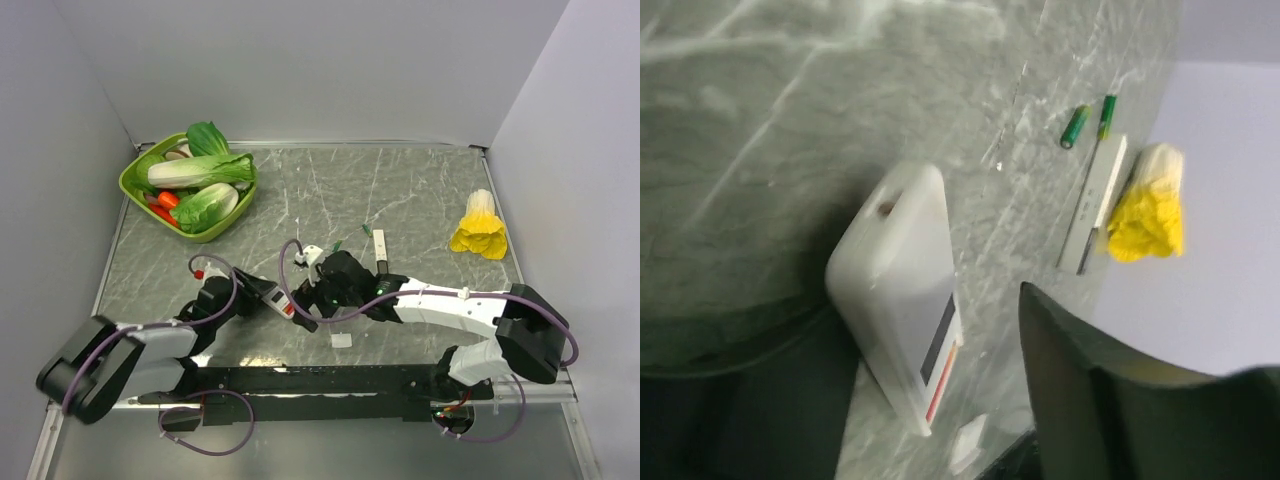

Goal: Load the batteries into the remote control
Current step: Place the remote control at the center of the board, then turn over the battery cover at the center of the board.

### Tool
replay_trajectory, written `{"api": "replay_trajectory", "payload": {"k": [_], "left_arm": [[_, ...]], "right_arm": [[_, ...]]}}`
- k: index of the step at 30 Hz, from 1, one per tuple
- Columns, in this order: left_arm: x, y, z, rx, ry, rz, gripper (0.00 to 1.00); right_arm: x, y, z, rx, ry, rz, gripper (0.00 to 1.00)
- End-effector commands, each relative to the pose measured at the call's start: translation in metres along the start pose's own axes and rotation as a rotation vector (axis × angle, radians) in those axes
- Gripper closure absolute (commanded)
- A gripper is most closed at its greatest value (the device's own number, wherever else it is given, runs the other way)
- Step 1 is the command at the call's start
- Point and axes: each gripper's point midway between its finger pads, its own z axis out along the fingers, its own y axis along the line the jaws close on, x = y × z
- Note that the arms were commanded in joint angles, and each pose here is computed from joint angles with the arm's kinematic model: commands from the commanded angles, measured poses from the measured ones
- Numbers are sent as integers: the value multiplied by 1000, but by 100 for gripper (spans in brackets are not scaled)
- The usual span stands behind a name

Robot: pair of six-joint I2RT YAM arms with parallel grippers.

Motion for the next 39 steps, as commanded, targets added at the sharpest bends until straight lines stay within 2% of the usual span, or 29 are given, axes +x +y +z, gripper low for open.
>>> {"api": "replay_trajectory", "payload": {"k": [1, 3, 7, 10, 13, 19, 21, 24, 25, 29, 36, 39], "left_arm": [[-8, 38, -12, -195, -68, 67, 26], [-12, 38, -19, -221, -85, 82, 13], [-12, 38, -30, -235, -82, 93, 1], [-7, 40, -37, -240, -59, 95, 1], [-1, 39, -42, -226, -33, 104, 1], [15, 25, -51, -191, 27, 153, 1], [14, 14, -56, -171, 19, 188, 1], [9, -8, -63, -121, 0, 233, 1], [6, -14, -65, -107, -11, 256, 1], [-3, -42, -74, -49, -42, 308, 1], [-8, -52, -78, -38, -59, 362, 1], [-11, -53, -81, -40, -76, 361, 1]], "right_arm": [[-14, -2, -13, 39, -27, 116, 0], [-7, -6, -21, 76, 19, 137, 0], [9, -18, -36, 169, 96, 186, 0], [28, -23, -48, 223, 150, 244, 1], [49, -24, -56, 273, 219, 287, 6], [72, -12, -53, 306, 302, 318, 24], [78, -5, -48, 315, 333, 296, 32], [83, 5, -40, 313, 375, 246, 37], [83, 4, -39, 332, 378, 230, 42], [97, 6, -35, 332, 447, 153, 46], [108, 1, -30, 315, 519, 40, 49], [110, 2, -26, 303, 545, -10, 56]]}}
